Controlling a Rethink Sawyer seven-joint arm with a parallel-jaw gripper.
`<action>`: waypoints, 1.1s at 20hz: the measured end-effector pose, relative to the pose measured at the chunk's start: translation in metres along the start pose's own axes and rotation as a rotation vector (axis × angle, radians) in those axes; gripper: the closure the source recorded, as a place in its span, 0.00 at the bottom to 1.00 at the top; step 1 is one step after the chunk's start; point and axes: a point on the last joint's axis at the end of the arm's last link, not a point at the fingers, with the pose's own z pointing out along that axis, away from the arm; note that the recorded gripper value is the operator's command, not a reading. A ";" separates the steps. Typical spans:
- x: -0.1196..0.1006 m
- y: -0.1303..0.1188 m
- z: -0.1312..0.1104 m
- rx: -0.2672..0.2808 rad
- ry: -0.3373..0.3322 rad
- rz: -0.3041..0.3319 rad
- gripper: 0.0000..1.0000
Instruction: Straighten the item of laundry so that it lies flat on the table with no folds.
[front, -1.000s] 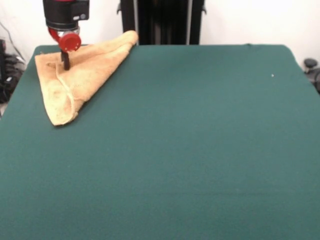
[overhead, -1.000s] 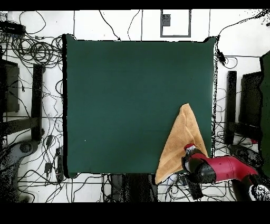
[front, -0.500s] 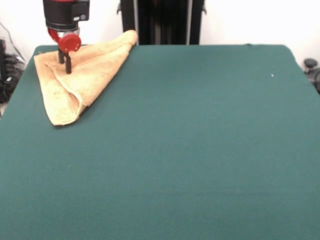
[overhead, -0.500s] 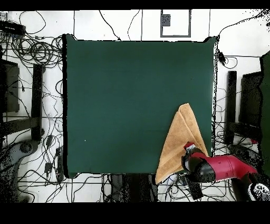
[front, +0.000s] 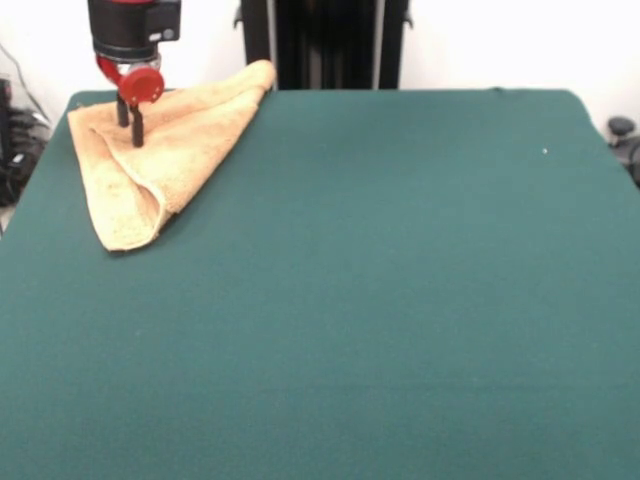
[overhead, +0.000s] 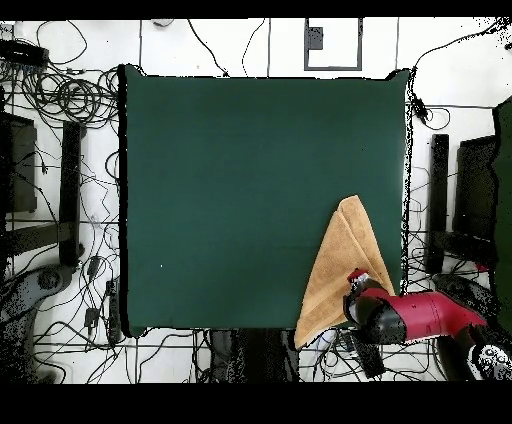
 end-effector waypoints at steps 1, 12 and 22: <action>0.000 0.001 0.000 0.005 -0.001 -0.004 0.00; 0.005 0.011 -0.005 0.088 -0.007 -0.043 0.00; 0.010 0.019 -0.010 0.124 0.016 -0.005 0.00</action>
